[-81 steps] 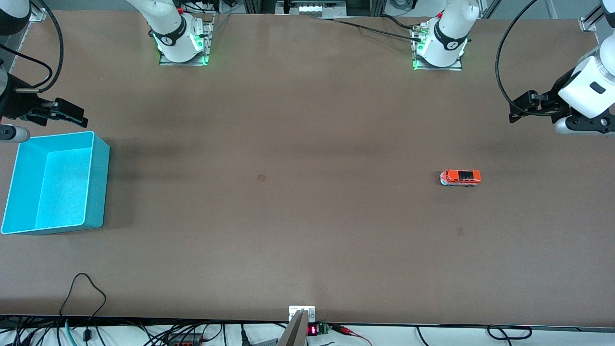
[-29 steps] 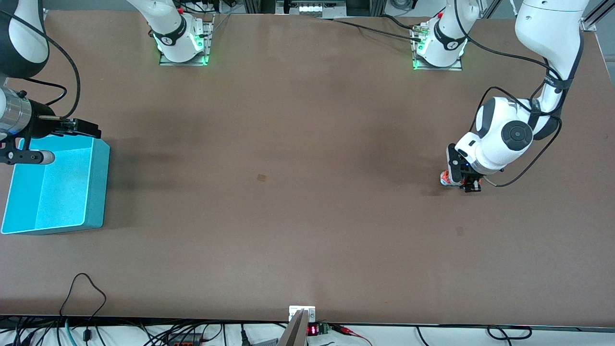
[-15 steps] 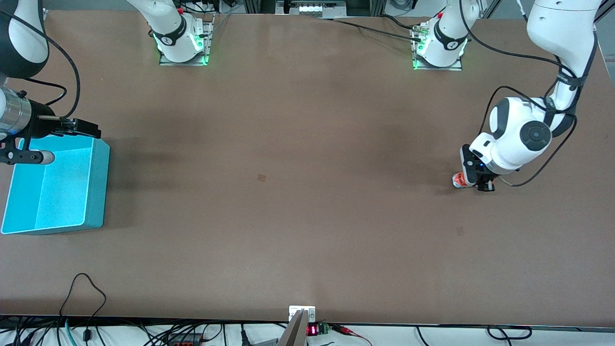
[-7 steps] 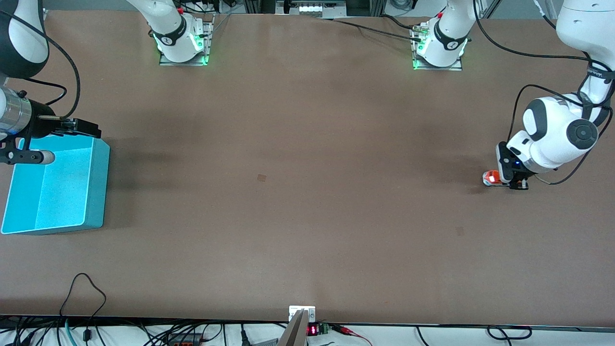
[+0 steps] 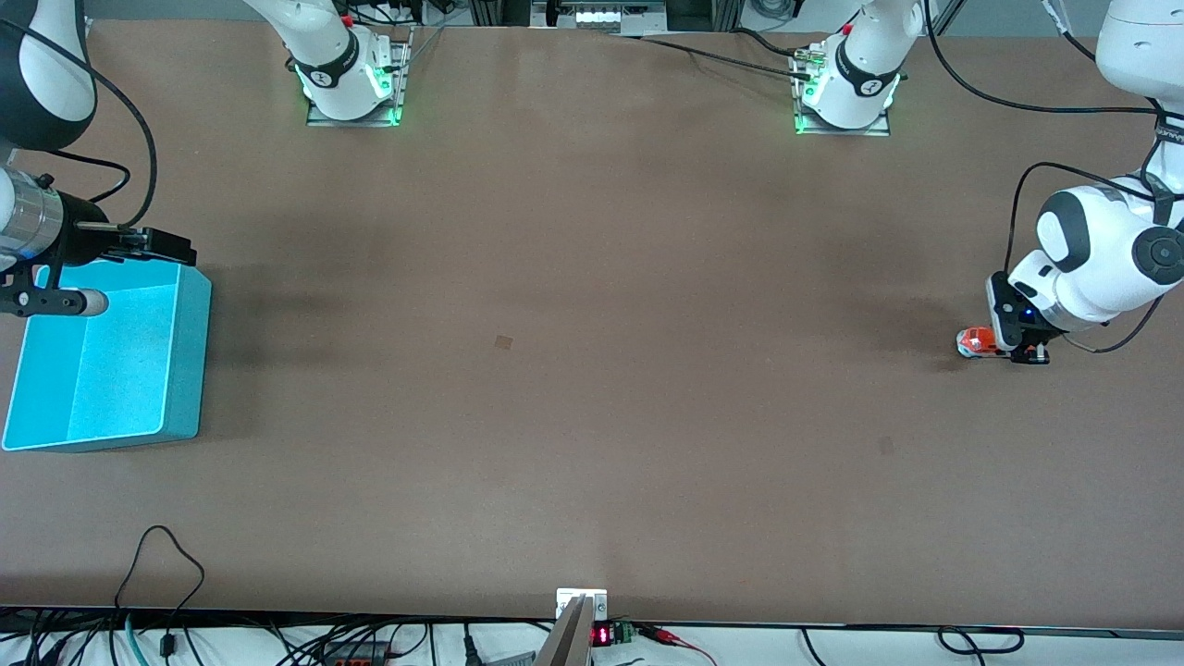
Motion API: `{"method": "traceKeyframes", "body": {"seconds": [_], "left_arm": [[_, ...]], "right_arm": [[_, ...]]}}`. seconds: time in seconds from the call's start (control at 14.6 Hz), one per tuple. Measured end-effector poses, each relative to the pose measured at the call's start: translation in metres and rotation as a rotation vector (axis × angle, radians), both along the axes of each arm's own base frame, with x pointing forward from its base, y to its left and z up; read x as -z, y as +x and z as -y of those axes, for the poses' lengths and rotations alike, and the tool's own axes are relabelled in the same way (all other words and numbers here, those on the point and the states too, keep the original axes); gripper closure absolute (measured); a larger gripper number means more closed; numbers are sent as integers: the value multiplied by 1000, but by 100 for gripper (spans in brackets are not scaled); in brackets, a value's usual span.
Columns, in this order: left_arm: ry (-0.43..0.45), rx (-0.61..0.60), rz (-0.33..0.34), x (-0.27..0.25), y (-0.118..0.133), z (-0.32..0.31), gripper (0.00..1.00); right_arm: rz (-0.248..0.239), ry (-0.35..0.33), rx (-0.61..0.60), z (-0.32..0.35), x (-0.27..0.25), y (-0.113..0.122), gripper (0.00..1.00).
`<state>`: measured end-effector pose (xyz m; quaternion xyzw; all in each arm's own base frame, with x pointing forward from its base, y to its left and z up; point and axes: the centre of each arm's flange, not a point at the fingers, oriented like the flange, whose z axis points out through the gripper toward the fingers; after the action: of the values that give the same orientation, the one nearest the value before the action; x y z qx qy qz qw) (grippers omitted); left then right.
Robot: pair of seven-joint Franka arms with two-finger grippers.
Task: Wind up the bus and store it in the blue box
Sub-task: 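Pull the bus backward along the table with the left gripper, then release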
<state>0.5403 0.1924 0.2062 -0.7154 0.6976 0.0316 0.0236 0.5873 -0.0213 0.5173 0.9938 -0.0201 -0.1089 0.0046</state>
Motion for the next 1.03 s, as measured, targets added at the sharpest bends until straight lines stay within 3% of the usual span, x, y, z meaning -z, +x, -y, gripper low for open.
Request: {"method": "traceKeyframes", "body": {"seconds": [0.14,0.41,0.76,1.03], "left_arm": [[-3,-11,-9,5,-3,-6,41],[-19,-34,-82,4,-1,-17,2],[-39,-56,-184,-59,42,3,0],[-38,-158,-240,-97,61,31,0]], "right_arm": [[0,0,0,0,0,0,0],[-1,0,0,0,0,0,0],[-6,0,0,0,3,1,0],[-6,0,1,1,3,1,0]]}}
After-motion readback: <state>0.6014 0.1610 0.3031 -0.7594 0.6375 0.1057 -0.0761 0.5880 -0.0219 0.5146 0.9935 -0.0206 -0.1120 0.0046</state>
